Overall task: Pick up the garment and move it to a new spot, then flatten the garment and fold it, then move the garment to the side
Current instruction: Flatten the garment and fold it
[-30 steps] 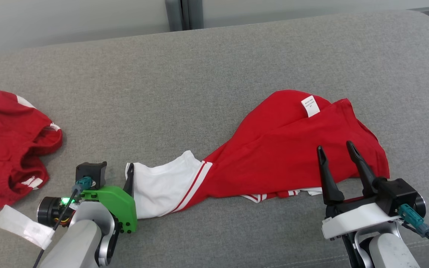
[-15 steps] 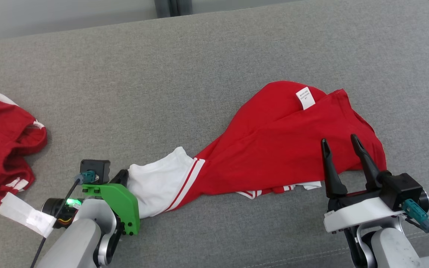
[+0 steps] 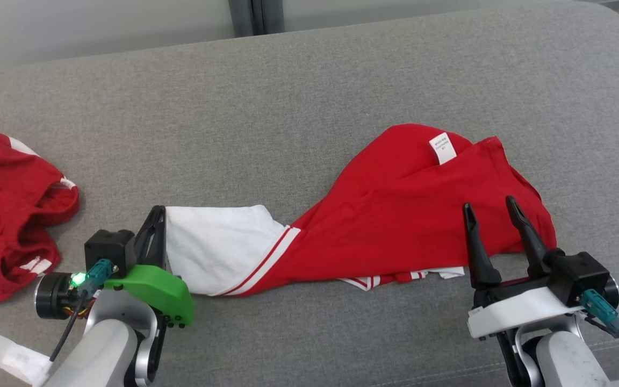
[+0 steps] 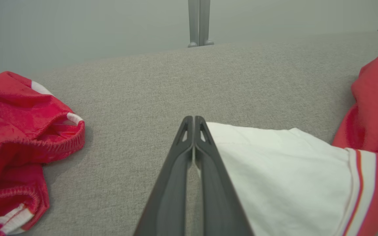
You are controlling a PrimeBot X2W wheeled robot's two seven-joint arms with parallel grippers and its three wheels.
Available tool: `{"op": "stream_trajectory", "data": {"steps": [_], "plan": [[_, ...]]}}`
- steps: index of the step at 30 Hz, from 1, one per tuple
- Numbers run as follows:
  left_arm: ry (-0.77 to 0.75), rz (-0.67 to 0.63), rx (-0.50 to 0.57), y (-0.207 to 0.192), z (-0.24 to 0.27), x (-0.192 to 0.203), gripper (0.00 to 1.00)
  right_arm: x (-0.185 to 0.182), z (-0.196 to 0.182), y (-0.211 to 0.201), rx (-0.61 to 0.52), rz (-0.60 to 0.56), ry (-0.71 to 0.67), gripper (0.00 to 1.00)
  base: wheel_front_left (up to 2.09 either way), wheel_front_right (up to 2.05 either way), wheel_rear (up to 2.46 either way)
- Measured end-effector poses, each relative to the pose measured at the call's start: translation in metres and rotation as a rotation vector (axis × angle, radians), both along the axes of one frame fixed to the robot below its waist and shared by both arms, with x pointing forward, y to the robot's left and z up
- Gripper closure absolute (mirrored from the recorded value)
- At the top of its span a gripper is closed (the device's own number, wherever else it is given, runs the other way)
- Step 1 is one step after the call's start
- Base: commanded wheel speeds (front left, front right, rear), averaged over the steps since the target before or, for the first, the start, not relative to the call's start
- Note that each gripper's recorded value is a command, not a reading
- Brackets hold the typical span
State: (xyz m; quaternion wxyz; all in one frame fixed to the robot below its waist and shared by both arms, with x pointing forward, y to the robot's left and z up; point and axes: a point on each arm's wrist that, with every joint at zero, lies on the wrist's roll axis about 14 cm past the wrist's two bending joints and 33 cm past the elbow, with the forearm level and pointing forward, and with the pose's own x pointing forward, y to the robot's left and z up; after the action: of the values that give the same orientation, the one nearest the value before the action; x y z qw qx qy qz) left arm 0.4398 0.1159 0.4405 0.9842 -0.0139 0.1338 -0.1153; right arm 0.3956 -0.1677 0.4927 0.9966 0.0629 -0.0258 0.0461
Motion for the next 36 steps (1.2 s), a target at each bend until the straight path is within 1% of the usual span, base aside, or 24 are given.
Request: {"op": "stream_trajectory", "data": {"steps": [4,8,13,16,18,21,22,23,24,28,36], "plan": [[-0.039,-0.031,-0.056,-0.011,0.016,-0.008,1.0,-0.001,0.002,0.002,0.001,0.006,-0.005,0.0,0.0,0.0,0.0],[-0.025,-0.065,-0.12,-0.024,0.022,-0.024,1.0,-0.002,0.005,0.001,-0.001,0.002,-0.013,0.0,0.0,0.0,0.0],[0.115,-0.154,-0.172,-0.049,-0.002,-0.062,1.0,-0.001,0.004,-0.002,-0.006,-0.006,-0.013,0.0,0.0,0.0,0.0],[0.166,-0.208,-0.196,-0.065,-0.013,-0.076,1.0,0.002,0.001,0.001,-0.006,0.004,-0.004,0.0,0.0,0.0,0.0],[0.203,-0.216,-0.214,-0.071,-0.024,-0.082,1.0,0.004,-0.002,0.004,-0.006,0.012,0.003,0.0,0.0,0.0,0.0],[0.196,-0.206,-0.184,-0.07,-0.033,-0.083,1.0,0.008,-0.004,0.008,-0.004,0.025,0.007,0.0,0.0,0.0,0.0],[0.183,-0.206,-0.176,-0.07,-0.032,-0.081,0.84,0.008,-0.005,0.009,-0.003,0.028,0.007,0.0,0.0,0.0,0.0],[0.167,-0.209,-0.166,-0.07,-0.031,-0.079,0.58,0.009,-0.005,0.01,-0.004,0.031,0.007,0.0,0.0,0.0,0.0],[0.146,-0.225,-0.142,-0.071,-0.03,-0.079,0.0,0.01,-0.005,0.011,-0.006,0.034,0.007,0.0,0.0,0.0,0.0],[0.126,-0.257,-0.024,-0.064,-0.038,-0.083,0.0,0.011,-0.005,0.013,-0.009,0.04,0.006,0.0,0.0,0.0,0.0],[0.092,-0.252,0.019,-0.06,-0.033,-0.082,0.0,0.012,-0.006,0.016,-0.007,0.047,0.009,0.0,0.0,0.0,0.0]]}}
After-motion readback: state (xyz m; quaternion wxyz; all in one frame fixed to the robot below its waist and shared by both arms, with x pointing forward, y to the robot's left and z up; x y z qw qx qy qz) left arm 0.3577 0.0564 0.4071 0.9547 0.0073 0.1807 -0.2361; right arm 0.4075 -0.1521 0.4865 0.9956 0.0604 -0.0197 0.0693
